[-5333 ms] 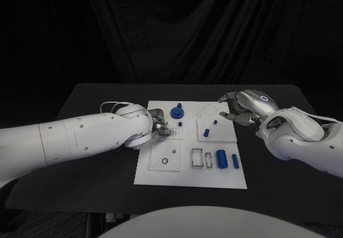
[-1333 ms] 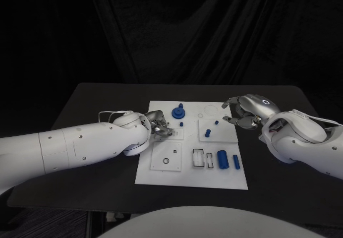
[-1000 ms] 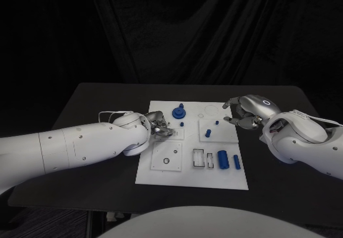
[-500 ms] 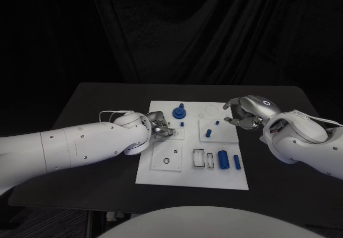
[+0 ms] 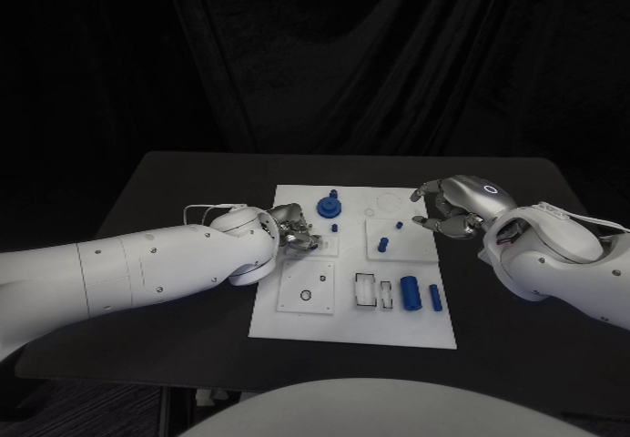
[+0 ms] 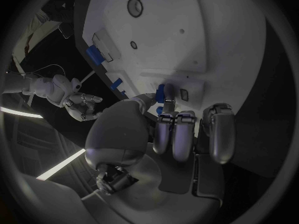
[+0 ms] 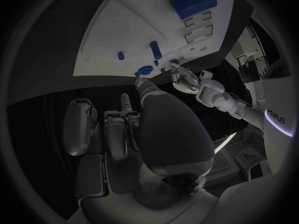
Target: Assemble the parts on the task board
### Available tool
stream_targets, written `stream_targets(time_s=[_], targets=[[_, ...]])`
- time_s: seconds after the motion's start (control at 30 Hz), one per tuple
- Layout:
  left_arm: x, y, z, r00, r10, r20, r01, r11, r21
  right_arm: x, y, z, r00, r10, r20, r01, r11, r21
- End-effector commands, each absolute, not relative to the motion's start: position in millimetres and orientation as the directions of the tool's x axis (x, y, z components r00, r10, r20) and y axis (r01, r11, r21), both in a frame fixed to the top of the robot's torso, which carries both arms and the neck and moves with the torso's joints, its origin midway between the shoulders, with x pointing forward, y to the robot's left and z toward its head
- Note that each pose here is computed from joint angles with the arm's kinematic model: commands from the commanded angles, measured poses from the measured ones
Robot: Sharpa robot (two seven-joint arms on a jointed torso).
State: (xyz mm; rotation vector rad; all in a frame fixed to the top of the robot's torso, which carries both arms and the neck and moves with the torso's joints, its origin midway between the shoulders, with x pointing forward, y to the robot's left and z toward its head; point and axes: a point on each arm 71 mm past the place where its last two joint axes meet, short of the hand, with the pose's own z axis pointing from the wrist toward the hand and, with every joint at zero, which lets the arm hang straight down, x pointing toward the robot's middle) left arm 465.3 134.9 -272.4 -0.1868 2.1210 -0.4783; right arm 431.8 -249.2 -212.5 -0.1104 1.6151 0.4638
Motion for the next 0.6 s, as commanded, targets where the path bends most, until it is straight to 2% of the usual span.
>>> stream_targets(time_s=[0.03, 0.6], targets=[[462.1, 132.7, -277.7, -0.569, -0.317, -0.759, 0.055, 0.906, -0.420, 431.5, -250.6, -213.9, -0.114, 0.199, -0.973, -0.327, 0.918, 0.226], [462.9, 136.5, -275.3, -0.530, -0.355, -0.771, 0.051, 0.893, -0.446, 431.1, -252.0, -214.3, -0.115, 0.197, -0.973, -0.325, 0.919, 0.225]])
